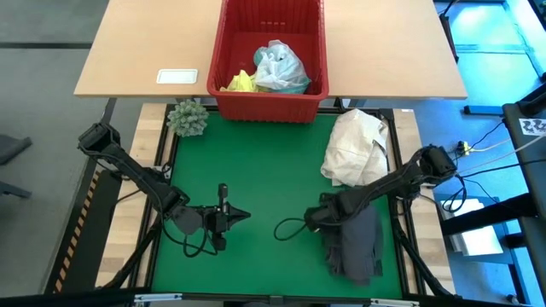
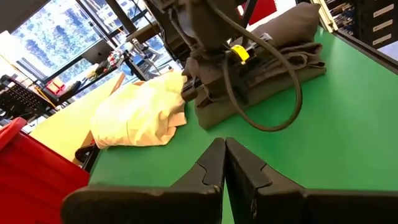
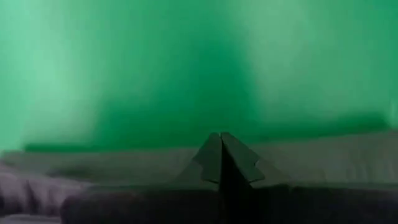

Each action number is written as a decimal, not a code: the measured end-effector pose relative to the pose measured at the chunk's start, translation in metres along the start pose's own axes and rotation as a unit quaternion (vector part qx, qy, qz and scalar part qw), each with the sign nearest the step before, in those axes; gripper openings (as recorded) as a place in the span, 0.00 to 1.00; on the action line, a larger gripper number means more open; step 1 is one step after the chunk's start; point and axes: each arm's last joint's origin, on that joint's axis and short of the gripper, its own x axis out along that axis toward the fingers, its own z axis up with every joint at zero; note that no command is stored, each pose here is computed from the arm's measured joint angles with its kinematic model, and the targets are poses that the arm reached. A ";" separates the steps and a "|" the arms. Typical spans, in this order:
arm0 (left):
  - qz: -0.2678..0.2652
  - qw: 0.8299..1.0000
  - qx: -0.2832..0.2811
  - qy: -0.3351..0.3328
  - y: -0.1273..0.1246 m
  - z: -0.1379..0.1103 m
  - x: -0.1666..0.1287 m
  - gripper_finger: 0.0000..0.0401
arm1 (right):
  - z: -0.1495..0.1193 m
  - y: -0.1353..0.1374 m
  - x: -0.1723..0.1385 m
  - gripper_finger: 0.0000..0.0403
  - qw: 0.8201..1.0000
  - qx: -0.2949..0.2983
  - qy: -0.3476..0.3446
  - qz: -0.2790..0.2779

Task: Fold Laundry from Bin
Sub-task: Stack the gray short on the dark green polo

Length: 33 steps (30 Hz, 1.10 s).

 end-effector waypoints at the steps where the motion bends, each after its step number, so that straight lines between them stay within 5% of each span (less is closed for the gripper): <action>1: 0.000 1.000 0.000 0.000 0.000 0.000 0.000 0.01 | -0.004 0.001 0.000 0.00 1.000 0.002 0.016 -0.005; 13: 0.000 1.000 -0.001 -0.001 0.000 0.000 0.000 0.01 | -0.021 0.004 0.000 0.00 0.994 0.019 0.104 -0.002; 22: 0.000 1.000 -0.001 -0.001 0.000 0.000 0.000 0.01 | 0.005 0.021 0.001 0.00 0.996 -0.008 -0.030 0.086; 33: 0.000 1.000 -0.002 -0.002 0.000 0.000 0.000 0.01 | -0.029 0.047 0.015 0.00 0.990 -0.036 0.103 0.094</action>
